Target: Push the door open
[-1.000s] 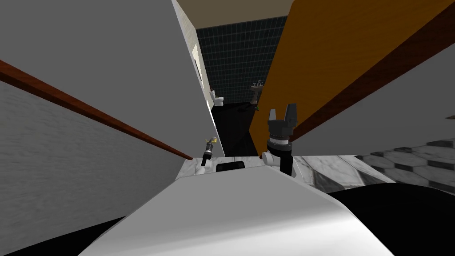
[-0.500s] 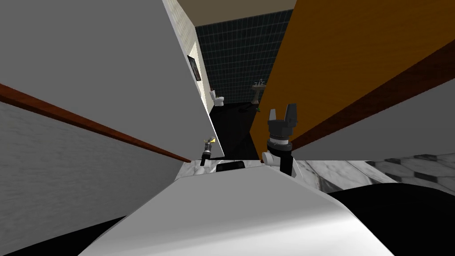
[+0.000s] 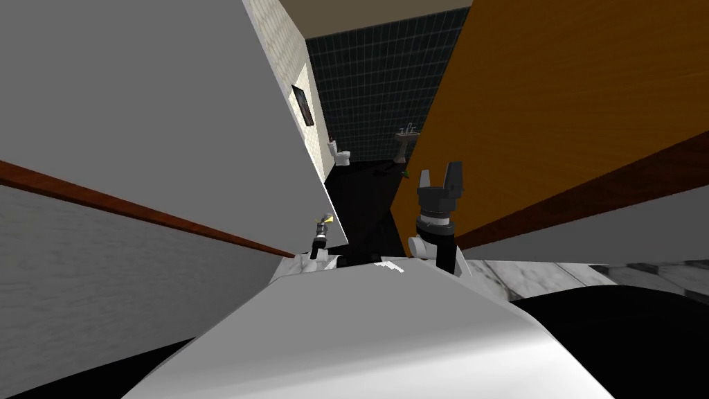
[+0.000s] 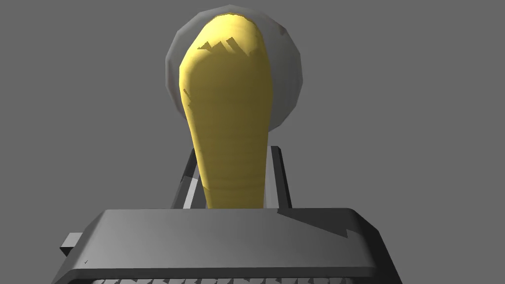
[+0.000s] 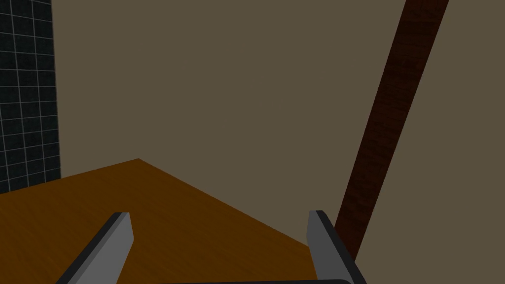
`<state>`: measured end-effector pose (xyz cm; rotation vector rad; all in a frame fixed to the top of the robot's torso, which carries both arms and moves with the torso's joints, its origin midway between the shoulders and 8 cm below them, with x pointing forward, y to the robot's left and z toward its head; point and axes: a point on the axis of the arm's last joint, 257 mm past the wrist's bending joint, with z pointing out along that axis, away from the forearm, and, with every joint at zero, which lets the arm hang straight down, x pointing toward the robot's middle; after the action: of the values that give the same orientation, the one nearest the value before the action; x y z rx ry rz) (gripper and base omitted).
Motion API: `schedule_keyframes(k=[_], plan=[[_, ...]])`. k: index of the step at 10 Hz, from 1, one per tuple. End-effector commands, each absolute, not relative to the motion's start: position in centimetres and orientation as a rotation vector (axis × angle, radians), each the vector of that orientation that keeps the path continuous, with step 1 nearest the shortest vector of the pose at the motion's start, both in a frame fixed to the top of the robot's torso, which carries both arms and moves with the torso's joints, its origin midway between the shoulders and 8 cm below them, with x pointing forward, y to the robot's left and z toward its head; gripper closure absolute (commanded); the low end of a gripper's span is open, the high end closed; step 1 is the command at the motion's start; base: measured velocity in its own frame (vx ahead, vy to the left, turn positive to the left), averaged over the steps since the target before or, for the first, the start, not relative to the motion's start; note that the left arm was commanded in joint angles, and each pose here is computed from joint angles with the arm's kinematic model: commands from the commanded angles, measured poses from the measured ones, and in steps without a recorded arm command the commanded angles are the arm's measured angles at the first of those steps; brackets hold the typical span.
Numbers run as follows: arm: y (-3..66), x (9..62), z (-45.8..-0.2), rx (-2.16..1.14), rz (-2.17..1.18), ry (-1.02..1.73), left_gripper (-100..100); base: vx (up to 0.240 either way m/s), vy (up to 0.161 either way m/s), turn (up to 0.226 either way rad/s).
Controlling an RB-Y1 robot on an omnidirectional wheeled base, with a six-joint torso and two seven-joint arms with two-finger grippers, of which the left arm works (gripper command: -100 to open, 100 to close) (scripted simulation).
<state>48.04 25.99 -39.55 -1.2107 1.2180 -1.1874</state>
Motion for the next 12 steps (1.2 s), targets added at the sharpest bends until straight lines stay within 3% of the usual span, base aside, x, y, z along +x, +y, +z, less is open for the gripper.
schedule_keyframes(k=[1,12], plan=[[28.1,48.3,-39.1,-1.215,-1.157,1.183,100,0.201,-0.113,0.076],[34.5,47.4,-39.0,-1.296,-1.042,1.052,100,0.19,-0.087,0.067]])
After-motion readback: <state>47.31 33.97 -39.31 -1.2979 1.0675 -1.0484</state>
